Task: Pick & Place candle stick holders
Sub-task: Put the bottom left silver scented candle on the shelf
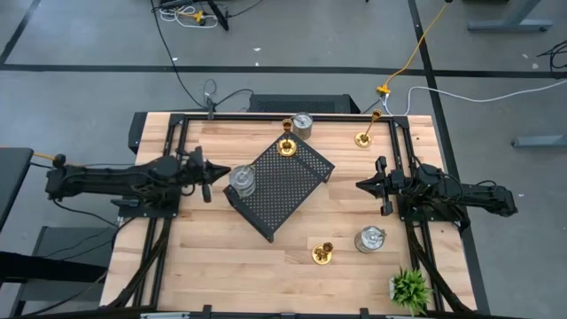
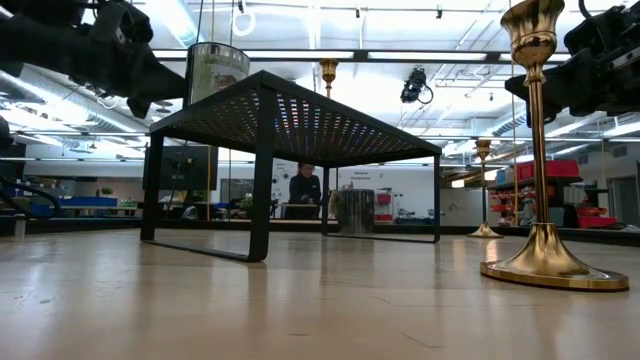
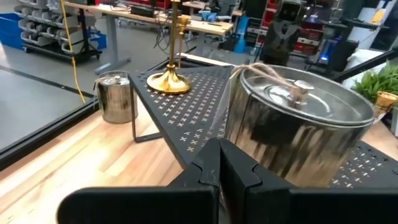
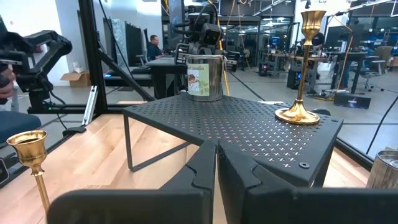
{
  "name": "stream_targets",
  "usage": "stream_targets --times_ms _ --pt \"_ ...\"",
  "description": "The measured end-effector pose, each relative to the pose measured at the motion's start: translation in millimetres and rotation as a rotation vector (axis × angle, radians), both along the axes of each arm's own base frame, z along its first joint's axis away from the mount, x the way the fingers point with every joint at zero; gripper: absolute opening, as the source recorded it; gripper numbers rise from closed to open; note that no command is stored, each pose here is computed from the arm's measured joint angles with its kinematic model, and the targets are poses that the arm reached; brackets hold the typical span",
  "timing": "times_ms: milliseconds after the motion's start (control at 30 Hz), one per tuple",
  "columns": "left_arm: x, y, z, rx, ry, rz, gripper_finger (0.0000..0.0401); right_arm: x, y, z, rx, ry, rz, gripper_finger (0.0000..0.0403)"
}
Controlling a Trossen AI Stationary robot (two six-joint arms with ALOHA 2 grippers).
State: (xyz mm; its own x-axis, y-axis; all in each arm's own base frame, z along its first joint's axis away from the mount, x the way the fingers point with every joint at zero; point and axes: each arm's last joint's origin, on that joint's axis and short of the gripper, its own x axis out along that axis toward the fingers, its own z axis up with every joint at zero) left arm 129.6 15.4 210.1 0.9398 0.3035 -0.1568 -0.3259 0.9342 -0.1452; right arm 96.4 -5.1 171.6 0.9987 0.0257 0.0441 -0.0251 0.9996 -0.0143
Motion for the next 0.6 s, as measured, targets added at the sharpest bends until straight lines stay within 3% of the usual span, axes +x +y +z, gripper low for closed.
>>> stream_targets --times_ms 367,600 --pt "10 -1 -1 -0.007 -0.007 -0.044 0.0003 0 0 0 0.0 0.0 0.0 0.0023" --pt "15 -3 -3 -0.022 0.004 -0.132 0.0003 0 0 0 0.0 0.0 0.0 0.0023"
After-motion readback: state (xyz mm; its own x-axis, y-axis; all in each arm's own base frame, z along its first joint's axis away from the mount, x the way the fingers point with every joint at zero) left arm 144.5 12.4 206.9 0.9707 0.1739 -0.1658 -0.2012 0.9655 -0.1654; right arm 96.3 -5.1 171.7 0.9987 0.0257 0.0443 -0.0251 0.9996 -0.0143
